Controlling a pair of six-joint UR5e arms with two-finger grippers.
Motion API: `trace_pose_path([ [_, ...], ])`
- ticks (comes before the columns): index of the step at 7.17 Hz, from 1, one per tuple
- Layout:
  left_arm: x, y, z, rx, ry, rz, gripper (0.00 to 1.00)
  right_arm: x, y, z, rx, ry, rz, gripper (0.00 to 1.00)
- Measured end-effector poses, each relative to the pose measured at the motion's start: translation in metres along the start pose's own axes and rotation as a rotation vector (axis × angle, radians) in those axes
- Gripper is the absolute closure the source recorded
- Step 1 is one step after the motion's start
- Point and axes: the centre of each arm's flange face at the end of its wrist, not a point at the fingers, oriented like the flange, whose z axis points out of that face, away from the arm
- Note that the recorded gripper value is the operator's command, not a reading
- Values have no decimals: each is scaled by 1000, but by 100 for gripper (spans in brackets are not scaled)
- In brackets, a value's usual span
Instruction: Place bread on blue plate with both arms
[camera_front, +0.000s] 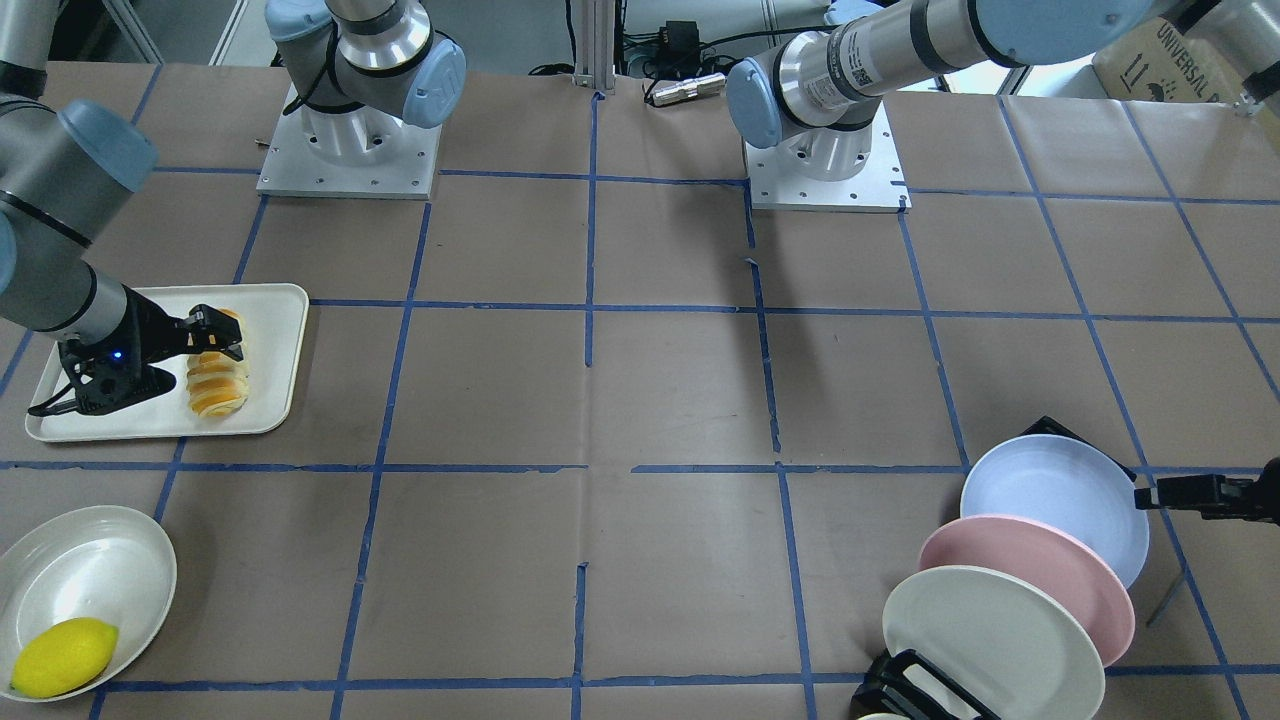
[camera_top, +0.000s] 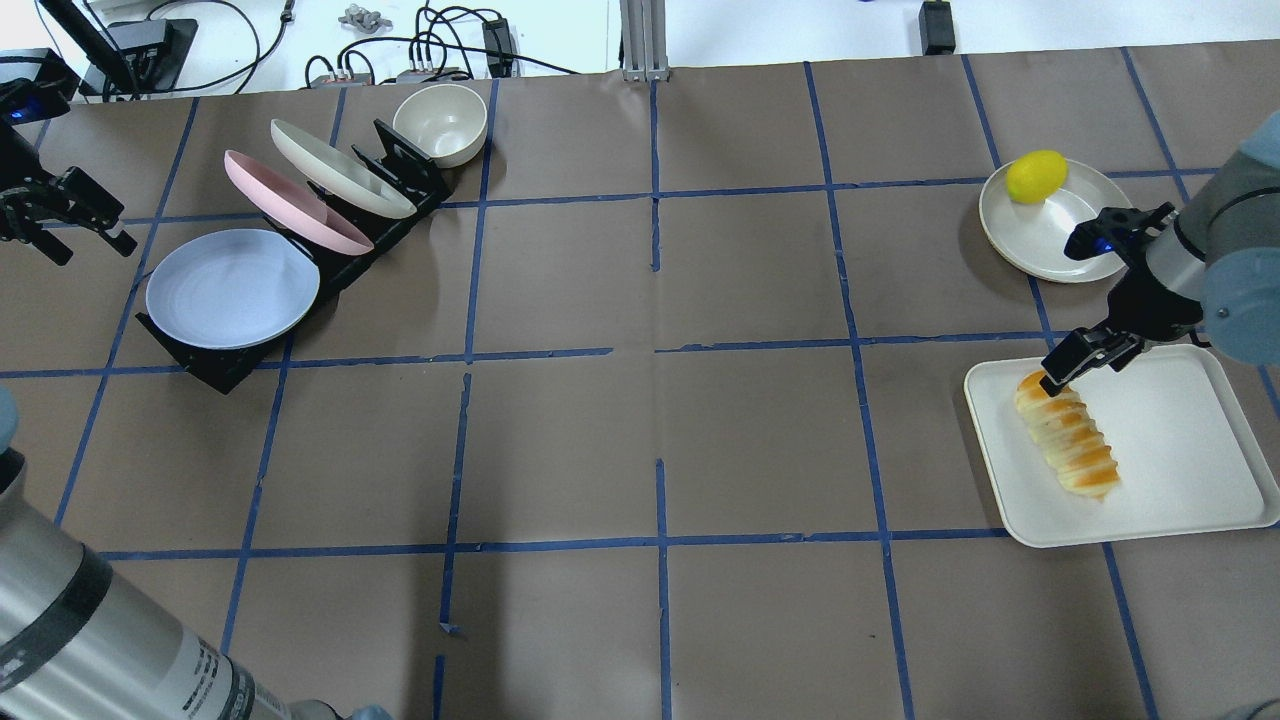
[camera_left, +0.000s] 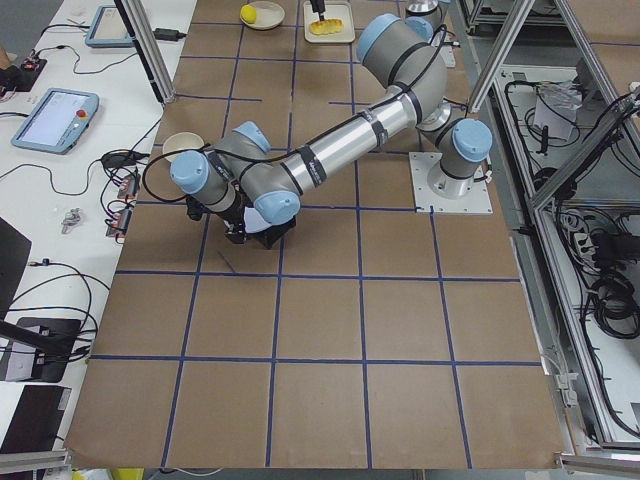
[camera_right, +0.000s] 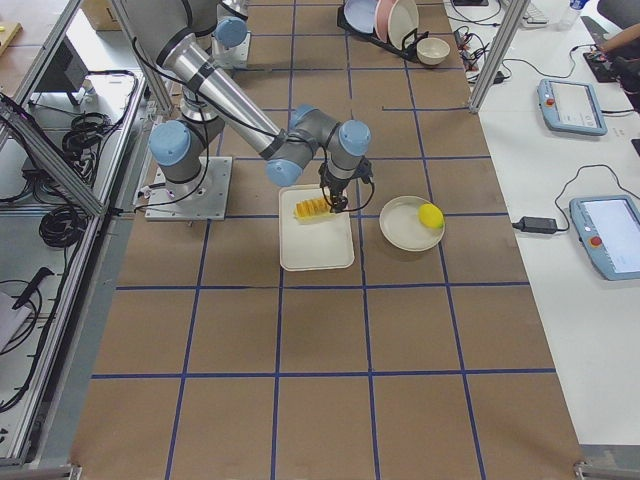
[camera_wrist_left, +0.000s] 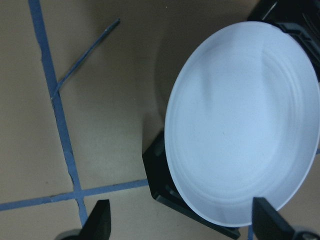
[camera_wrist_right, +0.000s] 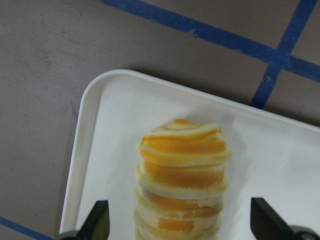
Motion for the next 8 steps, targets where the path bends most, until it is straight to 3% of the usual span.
trace_pose_path([
  [1, -5, -10, 22, -20, 26, 5, 30, -1, 1, 6, 0, 7, 1, 8],
  [2, -7, -17, 36, -33, 39, 8, 83, -1, 2, 9, -3, 14, 2, 14],
  [3, -6, -20, 38, -34, 40, 9, 97, -1, 2, 11, -5, 17, 5, 44],
  [4, -4, -21, 35, -27, 41, 8, 98, 1, 2, 14, -10, 16, 9, 85],
  [5, -2, -21, 31, -10, 51, 8, 98, 2, 3, 18, -26, 20, 17, 93],
  [8, 6, -15, 10, 33, 61, 12, 98, 3, 7, 22, -65, 38, 56, 93],
])
